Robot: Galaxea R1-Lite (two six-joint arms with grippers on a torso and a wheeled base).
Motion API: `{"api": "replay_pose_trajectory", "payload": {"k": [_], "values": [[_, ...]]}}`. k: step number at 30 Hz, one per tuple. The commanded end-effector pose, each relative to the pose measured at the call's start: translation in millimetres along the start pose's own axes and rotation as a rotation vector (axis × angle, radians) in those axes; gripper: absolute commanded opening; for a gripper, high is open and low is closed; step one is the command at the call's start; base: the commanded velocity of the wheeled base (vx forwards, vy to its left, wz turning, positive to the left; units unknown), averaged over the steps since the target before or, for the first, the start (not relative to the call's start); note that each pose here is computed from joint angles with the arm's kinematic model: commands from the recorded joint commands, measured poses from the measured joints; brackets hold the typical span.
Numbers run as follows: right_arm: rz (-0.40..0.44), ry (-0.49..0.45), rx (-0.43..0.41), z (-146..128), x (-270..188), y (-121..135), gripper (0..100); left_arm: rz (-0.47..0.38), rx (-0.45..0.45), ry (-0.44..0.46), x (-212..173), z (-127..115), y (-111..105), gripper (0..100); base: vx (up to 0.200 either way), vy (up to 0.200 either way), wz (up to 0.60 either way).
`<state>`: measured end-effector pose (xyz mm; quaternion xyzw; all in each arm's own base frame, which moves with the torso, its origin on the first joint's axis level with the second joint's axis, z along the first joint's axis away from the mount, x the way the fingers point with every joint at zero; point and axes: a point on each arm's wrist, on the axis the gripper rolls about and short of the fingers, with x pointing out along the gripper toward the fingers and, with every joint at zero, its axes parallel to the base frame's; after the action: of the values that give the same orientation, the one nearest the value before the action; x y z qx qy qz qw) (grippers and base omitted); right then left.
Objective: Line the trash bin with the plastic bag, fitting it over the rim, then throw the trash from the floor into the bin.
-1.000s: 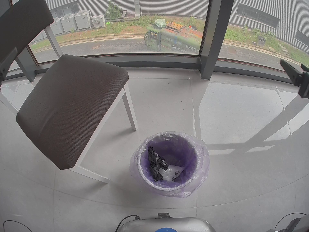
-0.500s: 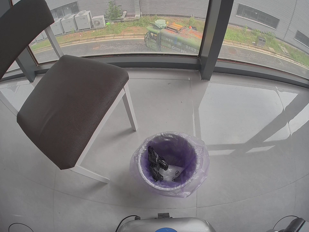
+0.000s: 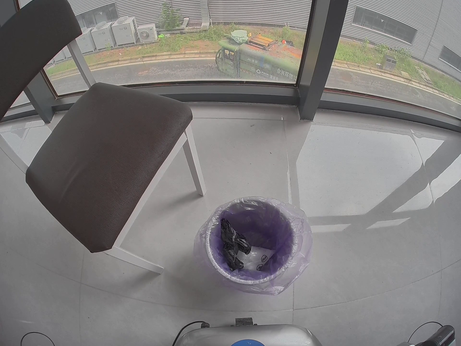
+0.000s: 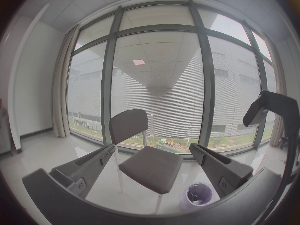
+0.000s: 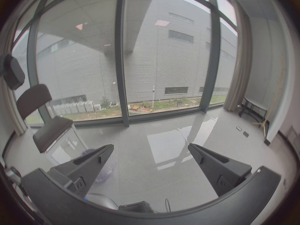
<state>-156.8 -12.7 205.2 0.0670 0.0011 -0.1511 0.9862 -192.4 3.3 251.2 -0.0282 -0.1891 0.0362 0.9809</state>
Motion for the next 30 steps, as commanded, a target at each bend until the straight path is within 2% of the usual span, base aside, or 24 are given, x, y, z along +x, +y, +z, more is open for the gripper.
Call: {"api": "replay_pose_trajectory", "payload": {"k": [1,2,4,5,6,9,10,11,14,17,18,20,23,24,27,30], "values": [[-0.027,-0.039,0.059,-17.7,-6.8,1.6,100,-0.009,-0.023,-0.019,-24.8,-12.9,0.9,100,0.000,0.000,0.00],[-0.026,-0.040,0.058,-17.8,-5.7,1.9,100,-0.013,-0.022,-0.004,-23.6,-14.9,1.1,100,0.000,0.000,0.00],[-0.013,-0.053,0.049,-19.9,7.9,6.1,100,-0.024,-0.012,0.090,-9.4,-30.8,-0.4,100,0.000,0.000,0.00],[-0.013,-0.053,0.049,-19.9,7.9,6.1,100,-0.024,-0.012,0.090,-9.4,-30.8,-0.4,100,0.000,0.000,0.00],[0.022,-0.098,0.040,-19.9,22.2,11.2,100,-0.030,0.006,0.139,4.2,-43.4,-0.8,100,0.000,0.000,0.00],[0.081,-0.166,0.014,-21.6,40.7,17.7,100,-0.046,0.019,0.146,24.4,-57.7,-2.2,100,0.000,0.000,0.00],[0.144,-0.237,-0.005,-25.6,57.4,23.8,100,-0.052,0.027,0.152,52.3,-85.1,-3.5,100,0.000,0.000,0.00],[0.172,-0.263,-0.012,-29.3,65.1,26.3,100,-0.049,0.027,0.147,61.6,-96.3,-3.8,100,0.000,0.000,0.00],[0.244,-0.291,-0.066,-50.5,89.0,32.7,100,-0.051,0.045,0.150,88.1,-148.1,-3.8,100,0.000,0.000,0.00],[0.270,-0.251,-0.141,-79.8,108.7,35.6,100,-0.055,0.077,0.209,96.2,-195.2,-2.5,100,0.000,0.000,0.00],[0.270,-0.251,-0.141,-79.8,108.7,35.6,100,-0.055,0.077,0.209,96.2,-195.2,-2.5,100,0.000,0.000,0.00],[0.264,-0.189,-0.162,-106.3,121.5,35.8,100,-0.043,0.081,0.293,94.8,-217.9,-1.2,100,0.000,0.000,0.00],[0.261,-0.158,-0.173,-117.7,125.9,35.6,100,-0.035,0.057,0.390,91.5,-227.3,-0.5,100,0.000,0.000,0.00],[0.256,-0.090,-0.175,-124.6,126.8,34.8,100,-0.039,0.061,0.392,91.5,-227.4,-0.6,100,0.000,0.000,0.00],[0.265,-0.077,-0.172,-125.8,126.9,34.9,100,-0.051,0.075,0.386,91.7,-226.8,-0.8,100,0.000,0.000,0.00],[0.322,-0.070,-0.173,-126.2,126.4,36.0,100,-0.048,0.066,0.384,91.8,-226.7,-0.9,100,0.000,0.000,0.00]]}}
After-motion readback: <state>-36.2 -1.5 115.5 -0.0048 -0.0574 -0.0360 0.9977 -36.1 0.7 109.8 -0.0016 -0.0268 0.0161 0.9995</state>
